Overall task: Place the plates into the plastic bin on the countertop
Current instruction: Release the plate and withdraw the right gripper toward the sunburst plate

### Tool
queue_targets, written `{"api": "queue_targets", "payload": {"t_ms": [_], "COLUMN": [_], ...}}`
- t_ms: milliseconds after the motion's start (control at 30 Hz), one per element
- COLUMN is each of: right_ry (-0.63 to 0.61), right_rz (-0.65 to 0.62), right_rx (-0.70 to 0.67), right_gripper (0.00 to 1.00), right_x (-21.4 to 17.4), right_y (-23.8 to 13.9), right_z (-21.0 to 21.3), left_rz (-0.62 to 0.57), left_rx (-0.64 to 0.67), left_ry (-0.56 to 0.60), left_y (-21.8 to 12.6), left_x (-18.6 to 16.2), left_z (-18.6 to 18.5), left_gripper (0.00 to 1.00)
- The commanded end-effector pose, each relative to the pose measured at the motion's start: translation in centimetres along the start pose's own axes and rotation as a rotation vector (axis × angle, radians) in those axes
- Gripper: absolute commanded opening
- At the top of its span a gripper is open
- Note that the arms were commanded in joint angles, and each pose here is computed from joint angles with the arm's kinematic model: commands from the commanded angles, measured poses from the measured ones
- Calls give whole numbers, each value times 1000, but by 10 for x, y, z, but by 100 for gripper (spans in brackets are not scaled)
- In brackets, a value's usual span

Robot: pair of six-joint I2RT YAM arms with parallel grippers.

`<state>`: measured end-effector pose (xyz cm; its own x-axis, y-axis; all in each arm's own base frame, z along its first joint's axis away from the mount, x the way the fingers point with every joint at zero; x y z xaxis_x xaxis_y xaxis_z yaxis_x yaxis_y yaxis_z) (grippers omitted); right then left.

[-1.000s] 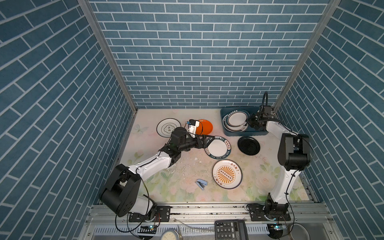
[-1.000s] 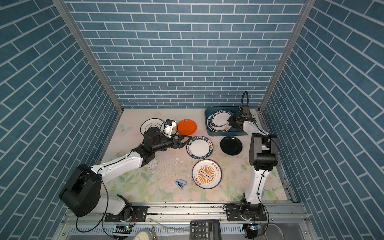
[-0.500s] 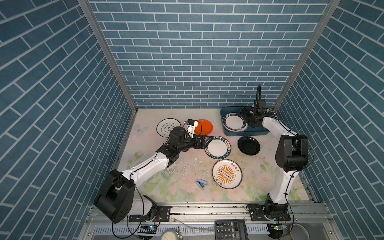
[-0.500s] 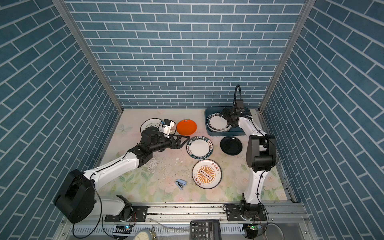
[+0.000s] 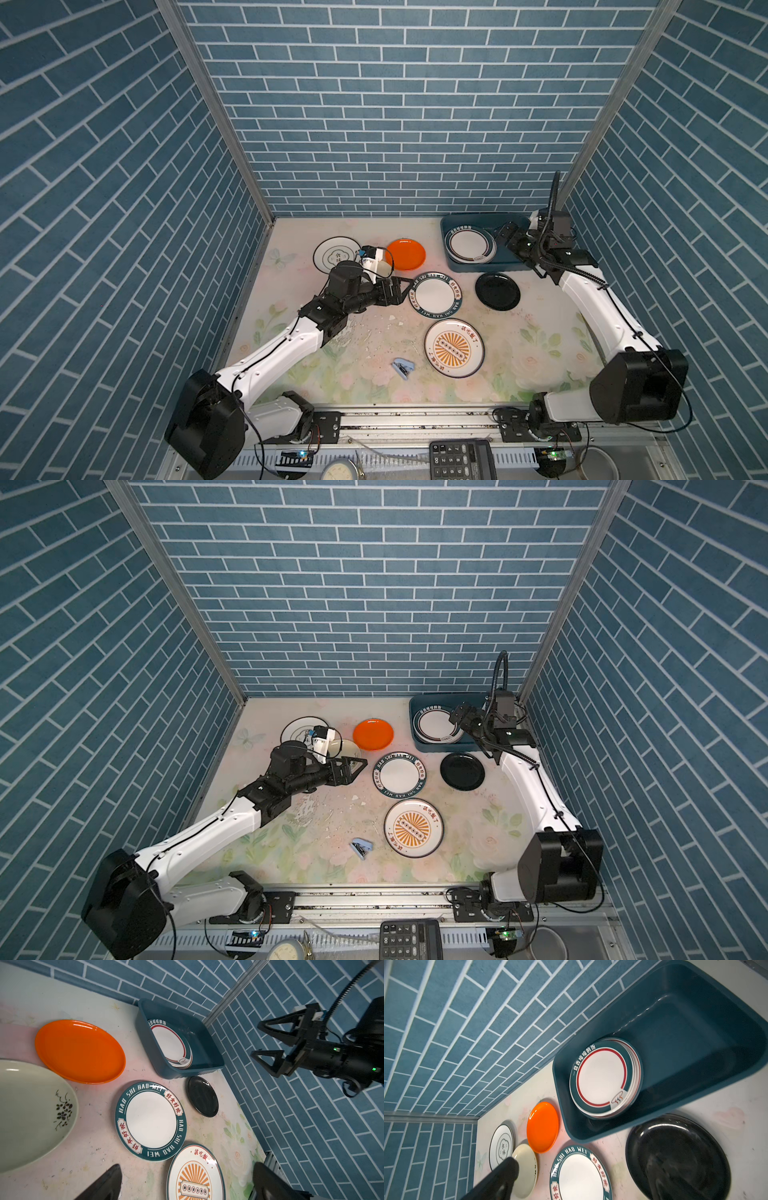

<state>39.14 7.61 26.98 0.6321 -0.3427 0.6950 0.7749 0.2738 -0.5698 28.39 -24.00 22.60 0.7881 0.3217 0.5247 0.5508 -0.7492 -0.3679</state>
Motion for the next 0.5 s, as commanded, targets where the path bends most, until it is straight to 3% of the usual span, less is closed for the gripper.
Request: {"api": "queue_targets", "payload": {"t_ms": [0,200,467], "right_ry": [-58,-65,75], "right_rz": [17,33,122], "right_rx": [-16,-12,69], "right_gripper": [99,98,95], "right_x": [-23,-71,-146], "right_y": [-24,-58,-77], "right_z": [-7,-22,-35], "left_rz": [16,11,1], "left_rx": [45,94,175], "left_ry": [-44,-78,-116], "left_y": [-8,-20,-37], "left_x": [-10,-21,-33], "left_z": [13,26,43], "left_gripper": [100,100,99]}}
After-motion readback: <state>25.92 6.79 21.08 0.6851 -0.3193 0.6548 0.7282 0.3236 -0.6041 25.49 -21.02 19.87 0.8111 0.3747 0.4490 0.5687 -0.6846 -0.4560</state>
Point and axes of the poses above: each gripper's point midway between its finger pads, its own y axis out along the fingers, its own z axis along the line the jaws close on, x = y × z, the point moved 2 cm from there along -y, back along the fingers, and after that the axes turned 12 degrees about -y, right-handed, at the moved point
